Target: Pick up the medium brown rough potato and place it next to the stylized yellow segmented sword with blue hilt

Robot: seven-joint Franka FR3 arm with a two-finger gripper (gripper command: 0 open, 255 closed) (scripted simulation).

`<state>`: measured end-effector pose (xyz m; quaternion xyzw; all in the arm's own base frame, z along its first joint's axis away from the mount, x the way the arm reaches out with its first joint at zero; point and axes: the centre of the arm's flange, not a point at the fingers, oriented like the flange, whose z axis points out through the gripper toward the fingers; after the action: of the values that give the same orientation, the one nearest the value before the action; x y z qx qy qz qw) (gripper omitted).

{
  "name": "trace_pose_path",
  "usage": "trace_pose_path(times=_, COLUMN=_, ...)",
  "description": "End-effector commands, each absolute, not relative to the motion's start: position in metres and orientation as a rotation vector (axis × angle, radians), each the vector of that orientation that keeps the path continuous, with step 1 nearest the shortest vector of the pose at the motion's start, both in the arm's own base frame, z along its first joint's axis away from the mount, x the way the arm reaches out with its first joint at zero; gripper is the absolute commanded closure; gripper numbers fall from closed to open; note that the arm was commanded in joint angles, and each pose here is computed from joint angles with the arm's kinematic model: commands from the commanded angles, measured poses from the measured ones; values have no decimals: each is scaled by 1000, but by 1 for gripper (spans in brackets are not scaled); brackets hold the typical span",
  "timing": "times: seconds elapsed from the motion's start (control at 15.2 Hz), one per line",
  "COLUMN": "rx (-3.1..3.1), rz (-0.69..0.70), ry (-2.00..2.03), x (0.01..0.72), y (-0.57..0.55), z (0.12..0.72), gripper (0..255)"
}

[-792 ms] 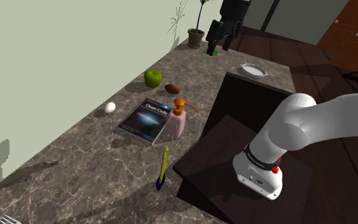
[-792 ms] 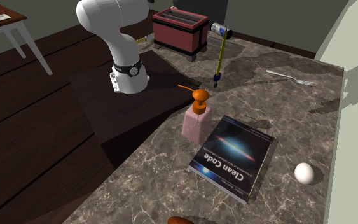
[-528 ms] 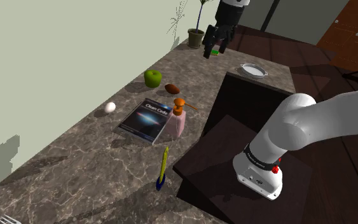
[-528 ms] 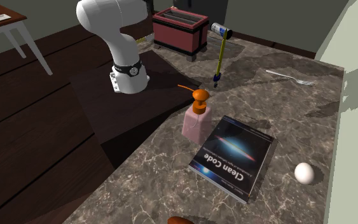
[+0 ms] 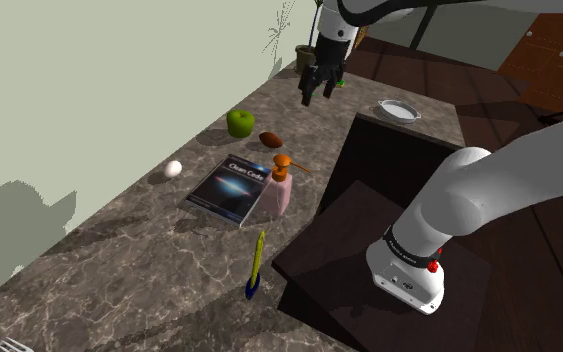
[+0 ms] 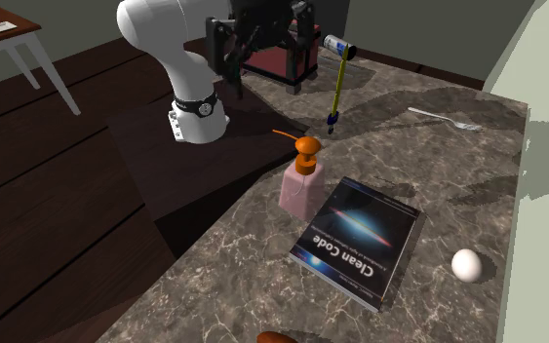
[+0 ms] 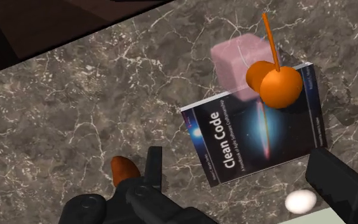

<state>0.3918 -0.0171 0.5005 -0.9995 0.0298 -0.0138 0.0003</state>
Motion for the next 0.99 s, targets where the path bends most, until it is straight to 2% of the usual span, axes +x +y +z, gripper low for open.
trace_pose_path(times=0.0, rx=-3140, rz=-35, ry=85, x=410, y=-28, z=482, gripper=0)
trace_pose_path(times=0.92, rx=-3143, rz=35, ry=27, x=526, y=-91, z=347, gripper=0)
